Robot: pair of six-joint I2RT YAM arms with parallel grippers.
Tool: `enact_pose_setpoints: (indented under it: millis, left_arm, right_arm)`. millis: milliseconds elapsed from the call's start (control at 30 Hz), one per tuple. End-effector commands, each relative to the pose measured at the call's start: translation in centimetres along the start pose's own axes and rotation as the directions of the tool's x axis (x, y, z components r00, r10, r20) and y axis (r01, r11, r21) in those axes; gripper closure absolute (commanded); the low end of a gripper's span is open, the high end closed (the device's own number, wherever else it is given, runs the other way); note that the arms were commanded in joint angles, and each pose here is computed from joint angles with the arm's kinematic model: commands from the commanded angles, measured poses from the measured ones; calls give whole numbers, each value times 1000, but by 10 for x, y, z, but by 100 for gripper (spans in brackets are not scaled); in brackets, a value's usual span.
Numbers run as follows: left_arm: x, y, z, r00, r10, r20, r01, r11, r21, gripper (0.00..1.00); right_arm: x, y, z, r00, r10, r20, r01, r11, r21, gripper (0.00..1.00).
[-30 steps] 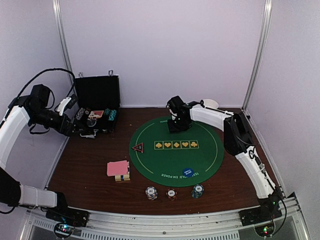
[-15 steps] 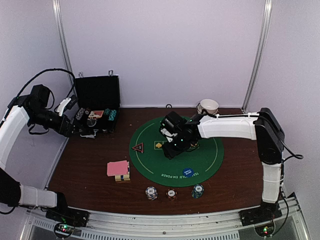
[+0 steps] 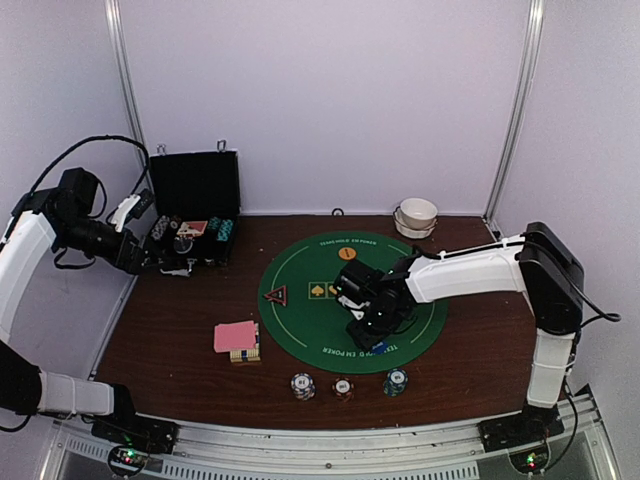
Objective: Distribute texas hold em gaming equipment
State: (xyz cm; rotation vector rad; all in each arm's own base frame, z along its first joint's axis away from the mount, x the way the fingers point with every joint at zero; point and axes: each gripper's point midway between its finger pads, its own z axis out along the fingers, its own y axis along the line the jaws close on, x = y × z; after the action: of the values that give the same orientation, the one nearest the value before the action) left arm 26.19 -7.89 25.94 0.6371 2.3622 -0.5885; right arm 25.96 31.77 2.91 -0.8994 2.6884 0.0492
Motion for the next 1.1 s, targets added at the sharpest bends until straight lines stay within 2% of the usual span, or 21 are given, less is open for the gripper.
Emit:
enact_pose_setpoints:
  millis: [0,300,800,1067]
  left_arm:
    - [-11,-5,-12,998,37,42,-37,999,-8,2]
    - [-12,-6,-14,998,40,45,-39,999,-8,2]
    - [-12,-8,-16,998,40,49,-40,999,-5,2]
    - [-12,-8,-17,998,43,45,-43,999,-9,2]
  right_arm:
    - [-2,-4,-6,1000,-5,19,4,999,36,53]
    - [9,-14,-8,1000,-14,-6,15,997,80,60]
    - [38,-43,-18,999,29,-46,-24,993,118,62]
    - [49,-51,-23,996,72,-54,-67,994,91,63]
